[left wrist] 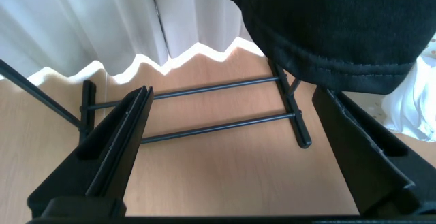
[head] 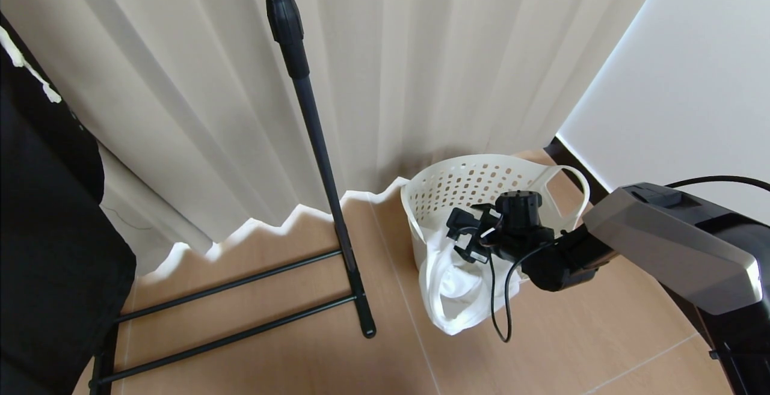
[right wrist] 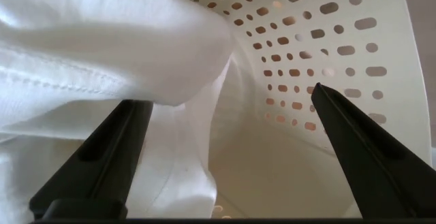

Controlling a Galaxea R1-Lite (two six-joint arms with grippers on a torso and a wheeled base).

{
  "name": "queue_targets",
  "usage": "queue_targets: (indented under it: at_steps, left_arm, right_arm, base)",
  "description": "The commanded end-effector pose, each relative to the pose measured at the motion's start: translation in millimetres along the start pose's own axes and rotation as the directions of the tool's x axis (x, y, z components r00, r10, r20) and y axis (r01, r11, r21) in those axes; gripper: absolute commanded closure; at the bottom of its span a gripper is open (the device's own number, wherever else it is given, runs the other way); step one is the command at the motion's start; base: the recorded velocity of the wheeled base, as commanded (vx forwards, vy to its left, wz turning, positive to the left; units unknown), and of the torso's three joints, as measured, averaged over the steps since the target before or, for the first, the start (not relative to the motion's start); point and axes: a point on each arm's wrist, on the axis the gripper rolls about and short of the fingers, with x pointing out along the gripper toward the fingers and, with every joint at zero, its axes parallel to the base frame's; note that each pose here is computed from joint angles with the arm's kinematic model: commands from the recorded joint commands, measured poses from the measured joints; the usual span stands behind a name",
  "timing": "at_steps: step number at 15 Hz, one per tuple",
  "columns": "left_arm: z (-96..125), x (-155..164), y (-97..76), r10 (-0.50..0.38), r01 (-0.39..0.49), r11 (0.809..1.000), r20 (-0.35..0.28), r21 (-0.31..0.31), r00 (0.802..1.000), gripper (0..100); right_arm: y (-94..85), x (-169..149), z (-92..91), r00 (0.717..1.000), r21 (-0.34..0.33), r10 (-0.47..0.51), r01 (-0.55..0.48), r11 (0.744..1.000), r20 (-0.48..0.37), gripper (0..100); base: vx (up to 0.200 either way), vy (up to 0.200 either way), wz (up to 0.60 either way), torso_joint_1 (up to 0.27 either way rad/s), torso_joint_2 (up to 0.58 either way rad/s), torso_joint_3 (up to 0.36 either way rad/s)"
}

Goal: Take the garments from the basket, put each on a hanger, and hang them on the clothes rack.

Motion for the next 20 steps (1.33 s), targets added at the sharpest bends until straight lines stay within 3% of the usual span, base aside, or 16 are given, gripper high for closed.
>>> queue_targets:
  at_steps: [1,3,6,8,18,19,20]
  left_arm:
    - [0,0,0.0,0.000,0.000,1.000,-0.001,0.000,1.000,0]
    - [0,0,0.0,0.000,0.000,1.000,-0.001,0.000,1.000,0]
    - [0,0,0.0,0.000,0.000,1.000,-0.001,0.000,1.000,0]
    - [0,0,0.0,0.000,0.000,1.000,-0.001,0.000,1.000,0]
    - [0,0,0.0,0.000,0.000,1.000,-0.001,0.000,1.000,0]
    - [0,0,0.0,0.000,0.000,1.000,-0.001,0.000,1.000,0]
    - [0,0,0.0,0.000,0.000,1.000,-0.001,0.000,1.000,0]
  right_arm:
    - [-1.0,3,3.6,1.000,0.025,-0.009,0.008,1.000,0.013,0]
    - [-0.5,5,7.8,1.000,0.079,-0.013,0.011,0.997,0.024,0]
    - [2.8,5,11.6,0.998,0.101,-0.029,0.024,0.995,0.050,0]
    - [6.4,9,12.4,0.994,0.103,-0.064,0.055,0.993,0.090,0]
    - [9.2,11,14.0,0.992,0.098,-0.037,0.025,0.995,0.121,0]
    - [9.6,10,13.7,0.992,0.098,-0.036,0.024,0.995,0.120,100]
    - [9.9,10,14.4,0.992,0.098,-0.035,0.023,0.995,0.121,100]
  base:
    - [0.000,0.000,0.00,0.000,0.00,0.000]
    - [0.000,0.000,0.00,0.000,0.00,0.000]
    - [0.000,0.000,0.00,0.000,0.00,0.000]
    - [0.000,0.000,0.00,0.000,0.00,0.000]
    - [0.000,0.000,0.00,0.000,0.00,0.000]
    - [0.000,0.000,0.00,0.000,0.00,0.000]
    - [0.000,0.000,0.00,0.000,0.00,0.000]
